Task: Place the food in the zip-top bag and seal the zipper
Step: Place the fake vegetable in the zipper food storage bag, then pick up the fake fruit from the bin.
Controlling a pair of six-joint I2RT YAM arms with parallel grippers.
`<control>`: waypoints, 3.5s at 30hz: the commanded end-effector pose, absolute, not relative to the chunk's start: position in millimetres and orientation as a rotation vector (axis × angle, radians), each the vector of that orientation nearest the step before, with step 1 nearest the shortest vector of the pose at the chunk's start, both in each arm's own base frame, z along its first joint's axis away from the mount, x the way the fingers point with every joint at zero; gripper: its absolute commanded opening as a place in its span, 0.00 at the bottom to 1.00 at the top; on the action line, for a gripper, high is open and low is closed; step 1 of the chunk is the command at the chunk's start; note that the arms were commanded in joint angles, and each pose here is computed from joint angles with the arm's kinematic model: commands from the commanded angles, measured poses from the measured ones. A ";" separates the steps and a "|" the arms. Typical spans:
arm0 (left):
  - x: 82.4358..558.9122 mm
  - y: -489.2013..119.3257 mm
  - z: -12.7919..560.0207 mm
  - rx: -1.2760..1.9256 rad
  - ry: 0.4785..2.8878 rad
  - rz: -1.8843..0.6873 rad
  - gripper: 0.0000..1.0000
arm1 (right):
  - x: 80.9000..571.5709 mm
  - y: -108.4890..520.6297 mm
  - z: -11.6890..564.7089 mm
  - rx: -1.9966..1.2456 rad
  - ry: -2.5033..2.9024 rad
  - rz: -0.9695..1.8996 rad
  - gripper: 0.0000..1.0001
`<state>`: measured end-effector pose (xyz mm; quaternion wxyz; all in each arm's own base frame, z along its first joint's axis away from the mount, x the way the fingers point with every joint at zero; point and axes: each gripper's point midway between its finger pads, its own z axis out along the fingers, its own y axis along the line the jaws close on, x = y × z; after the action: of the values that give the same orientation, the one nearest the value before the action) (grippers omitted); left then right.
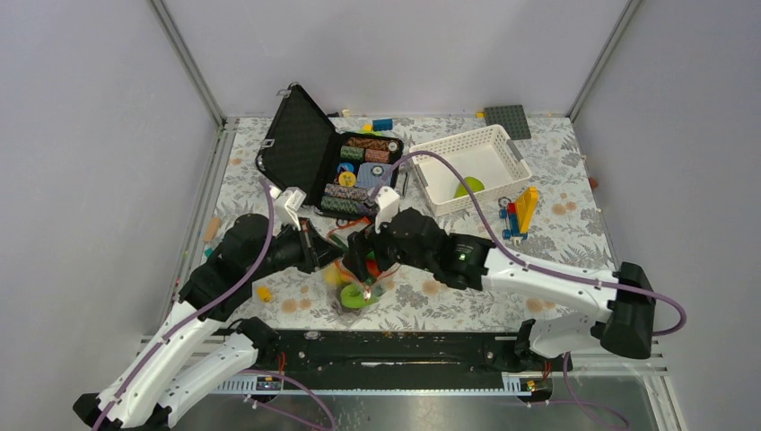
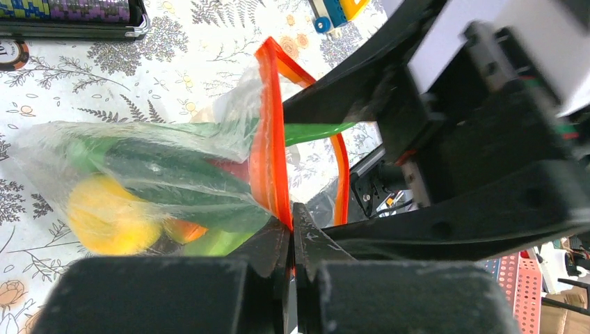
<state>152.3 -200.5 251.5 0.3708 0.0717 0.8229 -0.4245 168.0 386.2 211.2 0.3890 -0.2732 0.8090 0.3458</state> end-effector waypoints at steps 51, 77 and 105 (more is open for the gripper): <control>165.7 -207.5 272.4 0.214 1.998 -1.103 0.01 | 486.5 98.4 79.3 0.036 2.778 -0.243 1.00; 166.9 -207.8 273.0 0.221 1.992 -1.098 0.01 | 443.1 96.4 48.6 -0.066 2.960 -0.189 1.00; 165.7 -202.6 277.7 0.209 1.973 -1.082 0.01 | 444.3 114.4 48.0 0.030 2.976 -0.061 0.50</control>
<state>158.7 -203.4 253.9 0.3825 0.0793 0.8174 -0.4234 441.8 110.2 37.3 0.0760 -0.0013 0.9965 -0.0335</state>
